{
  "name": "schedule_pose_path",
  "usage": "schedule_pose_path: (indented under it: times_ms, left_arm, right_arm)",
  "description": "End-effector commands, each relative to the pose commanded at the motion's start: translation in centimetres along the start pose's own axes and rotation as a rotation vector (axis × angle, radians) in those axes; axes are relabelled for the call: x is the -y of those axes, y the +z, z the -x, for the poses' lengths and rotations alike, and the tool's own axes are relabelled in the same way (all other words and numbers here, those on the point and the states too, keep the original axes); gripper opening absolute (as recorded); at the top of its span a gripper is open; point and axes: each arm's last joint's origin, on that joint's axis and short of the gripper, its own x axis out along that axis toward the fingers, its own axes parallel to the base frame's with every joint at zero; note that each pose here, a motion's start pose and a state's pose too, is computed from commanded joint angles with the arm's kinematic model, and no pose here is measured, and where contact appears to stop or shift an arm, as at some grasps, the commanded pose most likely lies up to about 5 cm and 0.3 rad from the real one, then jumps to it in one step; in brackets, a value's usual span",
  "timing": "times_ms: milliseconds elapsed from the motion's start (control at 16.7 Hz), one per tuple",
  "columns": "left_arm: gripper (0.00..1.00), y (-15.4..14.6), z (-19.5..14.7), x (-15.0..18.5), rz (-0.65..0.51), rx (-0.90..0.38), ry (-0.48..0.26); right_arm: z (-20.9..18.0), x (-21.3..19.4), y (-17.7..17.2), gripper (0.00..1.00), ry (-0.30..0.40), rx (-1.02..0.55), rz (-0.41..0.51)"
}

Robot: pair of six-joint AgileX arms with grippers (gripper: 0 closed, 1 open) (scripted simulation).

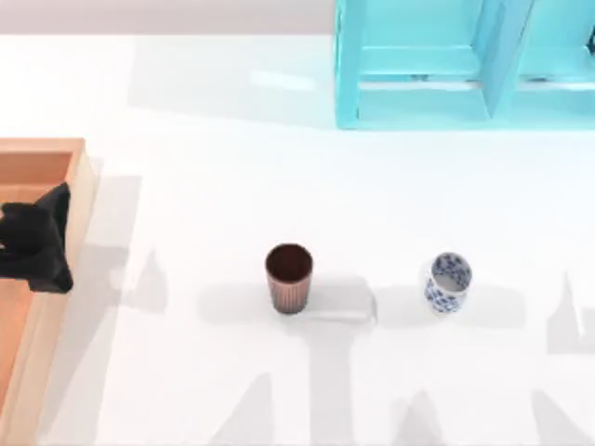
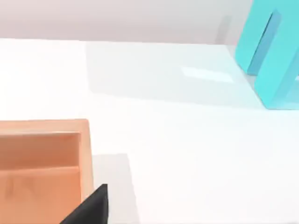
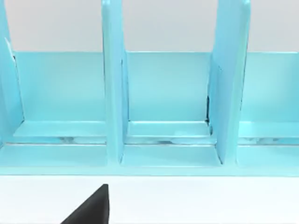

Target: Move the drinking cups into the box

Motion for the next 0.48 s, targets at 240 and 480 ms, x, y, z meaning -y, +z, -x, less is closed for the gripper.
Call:
schedule_pose_path:
  times_ms: [240, 480]
  left_arm:
    - [1.0, 6.5, -2.4, 3.1, 0.07, -0.221, -0.086]
    - [1.0, 11.3, -7.2, 7.6, 0.128, -0.47, -0.115]
  right_arm:
    - [0.0, 0.0, 0.0, 1.0, 0.0, 0.0, 0.0]
    - [0.0, 0.0, 0.0, 1.0, 0.0, 0.0, 0.0]
